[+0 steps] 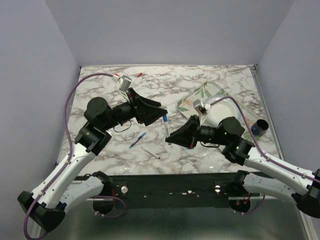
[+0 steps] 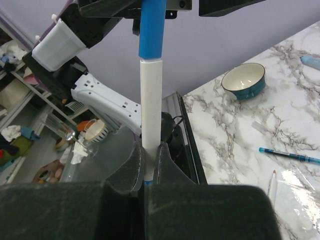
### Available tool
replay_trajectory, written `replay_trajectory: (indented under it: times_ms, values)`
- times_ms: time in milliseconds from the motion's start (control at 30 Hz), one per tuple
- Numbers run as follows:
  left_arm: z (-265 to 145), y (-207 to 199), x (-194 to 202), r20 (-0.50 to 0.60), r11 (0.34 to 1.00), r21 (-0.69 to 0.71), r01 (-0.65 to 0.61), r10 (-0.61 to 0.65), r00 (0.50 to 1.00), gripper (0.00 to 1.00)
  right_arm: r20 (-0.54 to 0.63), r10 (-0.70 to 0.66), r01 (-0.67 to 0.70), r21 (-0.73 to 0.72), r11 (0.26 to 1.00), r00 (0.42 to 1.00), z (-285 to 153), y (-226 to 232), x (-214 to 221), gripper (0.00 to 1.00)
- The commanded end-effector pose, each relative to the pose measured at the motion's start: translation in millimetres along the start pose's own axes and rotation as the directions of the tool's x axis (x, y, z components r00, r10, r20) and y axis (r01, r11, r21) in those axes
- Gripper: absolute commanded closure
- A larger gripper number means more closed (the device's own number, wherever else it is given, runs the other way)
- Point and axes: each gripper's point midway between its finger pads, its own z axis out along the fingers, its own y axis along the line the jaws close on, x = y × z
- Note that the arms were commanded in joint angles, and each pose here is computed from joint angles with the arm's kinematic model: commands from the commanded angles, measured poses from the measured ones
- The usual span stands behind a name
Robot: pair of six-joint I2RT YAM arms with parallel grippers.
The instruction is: Insert the pens into the pen caps
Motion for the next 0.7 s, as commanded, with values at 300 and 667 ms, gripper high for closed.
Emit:
replay_trajectory:
  times_ms: [300, 667]
  values:
    - [-0.9, -25.2, 10.5, -0.036, 0.983, 0.181, -0.019, 0.026, 0.999, 0.3, -0.021, 0.019, -0.02, -0.046, 0.999, 1.0, 2.3, 4.8, 6.6, 0.99]
    - [2.2, -22.1, 17.3, -0.055, 0.98, 0.197, -0.015, 0.026, 0.998, 0.45, -0.031, 0.037, -0.038, -0.056, 0.998, 0.999, 7.5, 2.2, 9.9, 0.99]
